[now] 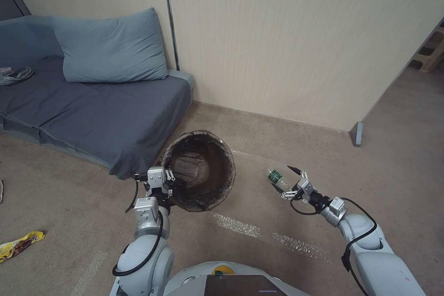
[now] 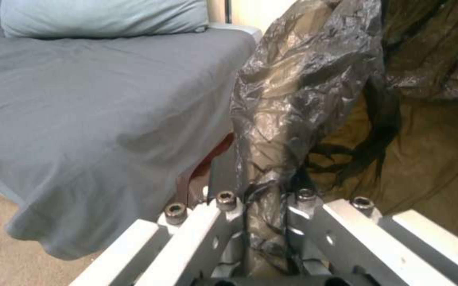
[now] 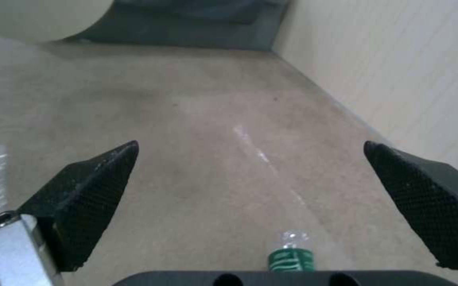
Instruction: Pick up the trash bin, then pick up the garbage from the floor and place it into the trash bin.
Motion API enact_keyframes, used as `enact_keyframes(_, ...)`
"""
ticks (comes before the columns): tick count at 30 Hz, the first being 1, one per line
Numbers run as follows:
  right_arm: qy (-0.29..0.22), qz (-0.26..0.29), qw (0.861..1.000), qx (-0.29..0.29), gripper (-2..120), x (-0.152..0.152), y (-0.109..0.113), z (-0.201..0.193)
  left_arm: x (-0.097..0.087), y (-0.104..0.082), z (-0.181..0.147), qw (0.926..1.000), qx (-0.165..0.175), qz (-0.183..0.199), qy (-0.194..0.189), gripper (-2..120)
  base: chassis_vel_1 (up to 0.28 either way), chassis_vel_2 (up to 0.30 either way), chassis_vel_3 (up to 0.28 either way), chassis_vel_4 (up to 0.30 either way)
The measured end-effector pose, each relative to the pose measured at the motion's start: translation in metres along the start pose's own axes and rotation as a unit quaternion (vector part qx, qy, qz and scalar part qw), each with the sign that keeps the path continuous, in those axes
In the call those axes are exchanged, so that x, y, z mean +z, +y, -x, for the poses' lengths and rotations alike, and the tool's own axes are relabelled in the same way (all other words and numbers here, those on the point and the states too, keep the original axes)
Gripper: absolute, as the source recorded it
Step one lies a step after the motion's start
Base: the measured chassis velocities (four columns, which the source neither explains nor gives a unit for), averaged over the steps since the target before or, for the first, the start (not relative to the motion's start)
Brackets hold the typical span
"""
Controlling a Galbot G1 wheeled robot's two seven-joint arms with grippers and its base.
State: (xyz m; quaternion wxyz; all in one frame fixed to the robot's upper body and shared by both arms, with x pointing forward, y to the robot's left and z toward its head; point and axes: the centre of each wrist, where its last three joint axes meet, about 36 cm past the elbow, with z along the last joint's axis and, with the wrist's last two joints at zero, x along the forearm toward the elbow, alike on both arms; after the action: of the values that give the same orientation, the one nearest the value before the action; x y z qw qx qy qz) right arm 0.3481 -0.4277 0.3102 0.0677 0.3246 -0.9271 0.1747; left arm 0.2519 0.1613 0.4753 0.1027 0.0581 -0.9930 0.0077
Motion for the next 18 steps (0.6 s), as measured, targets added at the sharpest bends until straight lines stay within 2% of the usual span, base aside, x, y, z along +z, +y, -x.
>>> enact_keyframes(9, 0.007, 0.017, 0.994, -0.106, 100, 0.032, 0.000, -0.013, -0.001, 0.001, -0.002, 1.0000, 0.000, 0.002, -0.001, 3, 0.000, 0.000, 0.000, 0.000)
enact_keyframes(18, 0.010, 0.021, 0.993, -0.117, 100, 0.038, 0.000, -0.013, -0.003, 0.001, -0.004, 1.0000, 0.000, 0.003, -0.003, 3, 0.000, 0.000, 0.000, 0.000)
